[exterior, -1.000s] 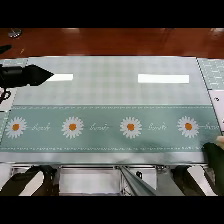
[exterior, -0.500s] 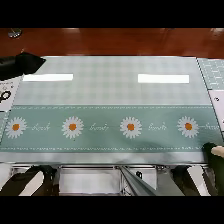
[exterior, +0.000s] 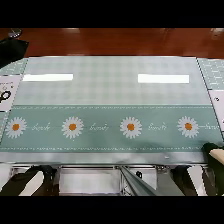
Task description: Fold the shirts.
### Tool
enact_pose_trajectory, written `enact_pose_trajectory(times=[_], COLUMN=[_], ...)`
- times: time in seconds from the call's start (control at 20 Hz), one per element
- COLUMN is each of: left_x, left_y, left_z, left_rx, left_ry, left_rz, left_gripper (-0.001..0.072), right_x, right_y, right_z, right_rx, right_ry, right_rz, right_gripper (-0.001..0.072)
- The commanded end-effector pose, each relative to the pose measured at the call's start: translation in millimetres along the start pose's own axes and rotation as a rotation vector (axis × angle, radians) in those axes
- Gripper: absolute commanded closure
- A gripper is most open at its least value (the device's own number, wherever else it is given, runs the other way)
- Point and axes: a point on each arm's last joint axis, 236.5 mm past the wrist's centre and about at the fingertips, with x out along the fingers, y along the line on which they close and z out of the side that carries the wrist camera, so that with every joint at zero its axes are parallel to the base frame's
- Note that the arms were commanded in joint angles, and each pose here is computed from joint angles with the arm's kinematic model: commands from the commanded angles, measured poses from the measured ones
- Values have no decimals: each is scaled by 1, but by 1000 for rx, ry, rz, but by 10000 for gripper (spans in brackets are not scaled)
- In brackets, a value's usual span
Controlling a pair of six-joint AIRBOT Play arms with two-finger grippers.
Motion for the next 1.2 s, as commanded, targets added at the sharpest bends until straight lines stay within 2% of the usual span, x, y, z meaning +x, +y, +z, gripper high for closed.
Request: enact_pose_trajectory(times=[0.0,0.05,0.1,0.2,0.25,0.35,0.45,0.55,0.6,0.7,0.75,0.85,0.9,1.0,1.05,1.1,1.15], left_x=[-4,-5,-5,-5,-5,-4,-3,-2,-1,0,1,4,5,8,10,10,7], left_y=[14,17,20,22,23,27,29,29,28,18,7,-31,-50,-74,-77,-74,-65], left_z=[14,15,15,15,15,13,11,9,8,-4,-15,-48,-68,-109,-133,-158,-181], left_rx=[-6,-8,-10,-7,-3,15,23,21,21,50,56,111,155,265,314,362,402], left_ry=[-51,-54,-55,-56,-53,-46,-39,-32,-25,27,75,191,258,387,465,555,651], left_rz=[41,48,53,59,63,76,83,82,78,46,11,-94,-139,-170,-142,-91,-26], left_gripper=[688,688,687,688,687,688,687,685,661,267,258,257,257,256,247,163,84], right_x=[13,14,14,14,14,15,11,-16,-37,-91,-114,-141,-150,-157,-157,-156,-155], right_y=[-17,-20,-21,-21,-21,-7,43,115,151,222,254,301,319,346,356,364,372], right_z=[-8,-9,-7,-4,-2,9,34,58,64,57,41,-3,-27,-69,-83,-96,-106], right_rx=[-25,-24,-25,-31,-33,-48,-89,-152,-192,-346,-448,-679,-808,-1026,-1112,-1183,-1236], right_ry=[53,56,50,39,29,-18,-135,-270,-328,-416,-425,-415,-418,-441,-464,-486,-501], right_rz=[-107,-125,-128,-129,-128,-69,140,423,568,840,939,1018,1021,975,934,888,848], right_gripper=[525,424,385,378,337,335,335,335,335,335,333,333,308,206,205,204,160])
